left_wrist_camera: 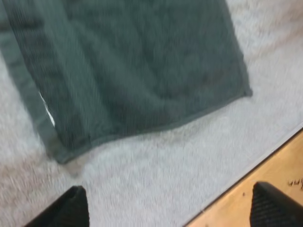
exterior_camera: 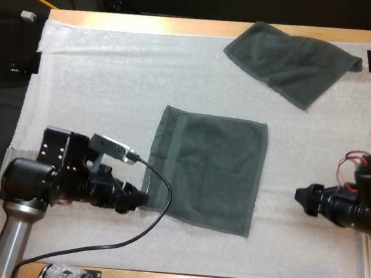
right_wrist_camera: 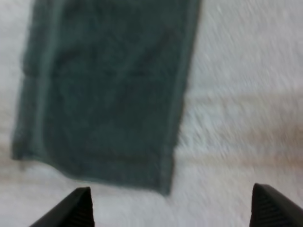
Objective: Pick towel from pile, fold and stack
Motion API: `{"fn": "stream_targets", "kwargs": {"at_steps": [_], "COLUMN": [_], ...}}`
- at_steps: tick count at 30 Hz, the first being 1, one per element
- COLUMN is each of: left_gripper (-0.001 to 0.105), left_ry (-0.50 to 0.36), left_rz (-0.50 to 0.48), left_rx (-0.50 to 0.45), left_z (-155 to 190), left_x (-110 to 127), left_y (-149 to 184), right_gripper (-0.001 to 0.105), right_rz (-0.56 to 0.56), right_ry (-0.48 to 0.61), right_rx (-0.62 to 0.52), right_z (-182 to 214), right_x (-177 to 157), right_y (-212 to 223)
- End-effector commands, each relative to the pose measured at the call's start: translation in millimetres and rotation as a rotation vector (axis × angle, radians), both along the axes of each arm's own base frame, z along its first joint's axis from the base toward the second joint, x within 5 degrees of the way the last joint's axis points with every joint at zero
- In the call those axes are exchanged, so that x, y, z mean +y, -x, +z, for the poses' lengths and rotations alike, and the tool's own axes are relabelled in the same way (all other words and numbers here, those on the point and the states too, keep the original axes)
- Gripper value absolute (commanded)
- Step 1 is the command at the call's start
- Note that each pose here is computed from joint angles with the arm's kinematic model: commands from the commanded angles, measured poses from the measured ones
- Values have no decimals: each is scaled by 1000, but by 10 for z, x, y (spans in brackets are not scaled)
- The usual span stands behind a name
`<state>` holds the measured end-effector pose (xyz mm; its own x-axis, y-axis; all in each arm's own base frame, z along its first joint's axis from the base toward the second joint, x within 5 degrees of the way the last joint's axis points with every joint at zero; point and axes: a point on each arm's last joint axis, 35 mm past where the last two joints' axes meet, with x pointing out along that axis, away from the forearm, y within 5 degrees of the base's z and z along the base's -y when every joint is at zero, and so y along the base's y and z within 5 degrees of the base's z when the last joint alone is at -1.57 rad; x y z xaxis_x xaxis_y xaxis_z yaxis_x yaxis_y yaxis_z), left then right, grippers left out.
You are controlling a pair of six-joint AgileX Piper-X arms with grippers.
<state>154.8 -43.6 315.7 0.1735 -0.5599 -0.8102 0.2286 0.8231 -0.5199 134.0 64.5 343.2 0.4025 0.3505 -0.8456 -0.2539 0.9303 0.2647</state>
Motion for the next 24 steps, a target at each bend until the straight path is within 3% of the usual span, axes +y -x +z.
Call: {"fn": "stream_targets", "kwargs": {"at_steps": [1,15,24], "left_gripper": [67,67,67], "left_ry": [-5,-13,-8], "left_rz": [2,2,2], "left_rx": [16,67,36], "left_z": [-43,-380,-371], "left_x": [5,8,3], "left_y": [24,44,12], "right_gripper": [65,65,65], "right_rz": [22,113,58], "right_ry": [1,-173,-246], "right_rx": [32,163,187], "right_z": [-92,-1060,-1319], "right_x": [-4,81,102], "right_y": [35,33,17]}}
